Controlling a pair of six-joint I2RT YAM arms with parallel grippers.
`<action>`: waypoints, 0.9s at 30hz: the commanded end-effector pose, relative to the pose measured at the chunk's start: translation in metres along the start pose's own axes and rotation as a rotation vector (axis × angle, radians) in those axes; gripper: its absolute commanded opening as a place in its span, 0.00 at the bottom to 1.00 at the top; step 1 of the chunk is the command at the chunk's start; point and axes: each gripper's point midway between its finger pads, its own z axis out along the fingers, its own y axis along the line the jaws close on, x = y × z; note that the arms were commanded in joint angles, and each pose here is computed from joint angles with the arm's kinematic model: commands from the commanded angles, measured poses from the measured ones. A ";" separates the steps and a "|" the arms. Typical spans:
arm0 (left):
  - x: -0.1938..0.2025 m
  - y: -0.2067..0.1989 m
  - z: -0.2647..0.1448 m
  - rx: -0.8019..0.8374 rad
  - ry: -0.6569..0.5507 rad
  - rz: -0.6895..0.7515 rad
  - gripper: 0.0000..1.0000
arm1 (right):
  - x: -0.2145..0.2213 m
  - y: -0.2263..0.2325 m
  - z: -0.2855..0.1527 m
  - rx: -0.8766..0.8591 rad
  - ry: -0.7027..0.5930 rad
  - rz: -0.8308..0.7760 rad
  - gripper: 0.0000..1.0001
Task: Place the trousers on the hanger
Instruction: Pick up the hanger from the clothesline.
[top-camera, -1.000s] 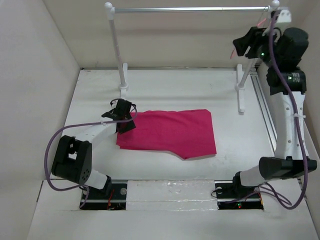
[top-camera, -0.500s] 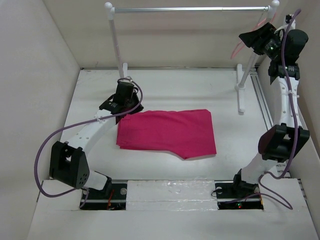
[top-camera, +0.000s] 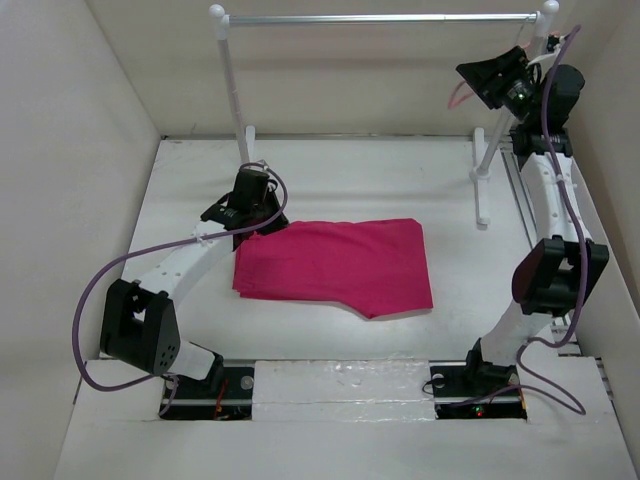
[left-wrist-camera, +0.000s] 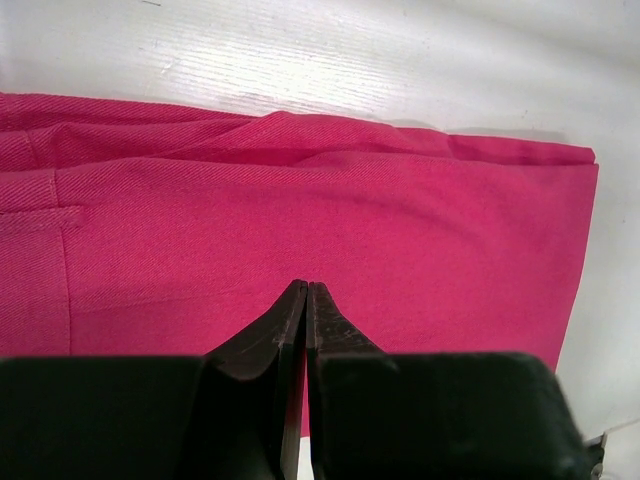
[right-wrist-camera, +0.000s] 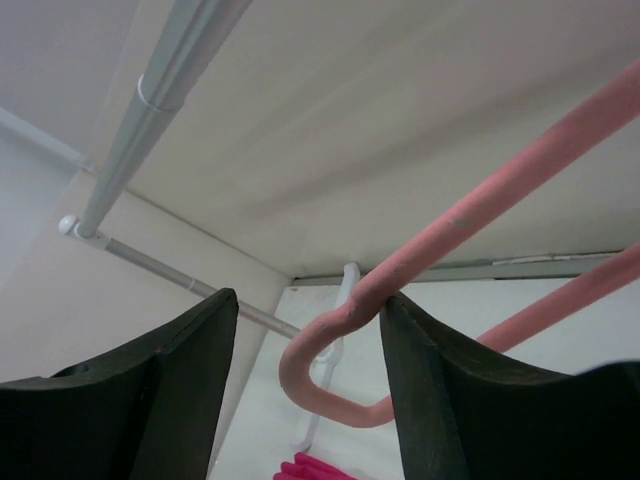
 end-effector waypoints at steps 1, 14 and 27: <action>-0.005 -0.004 -0.003 0.023 -0.019 0.011 0.00 | -0.007 0.014 0.006 -0.052 -0.060 0.000 0.63; -0.013 -0.015 -0.003 0.053 -0.022 0.010 0.04 | 0.004 0.016 0.000 -0.064 -0.055 -0.031 0.08; -0.035 -0.043 -0.016 0.136 -0.041 0.039 0.31 | 0.028 0.041 -0.021 -0.089 0.067 -0.109 0.00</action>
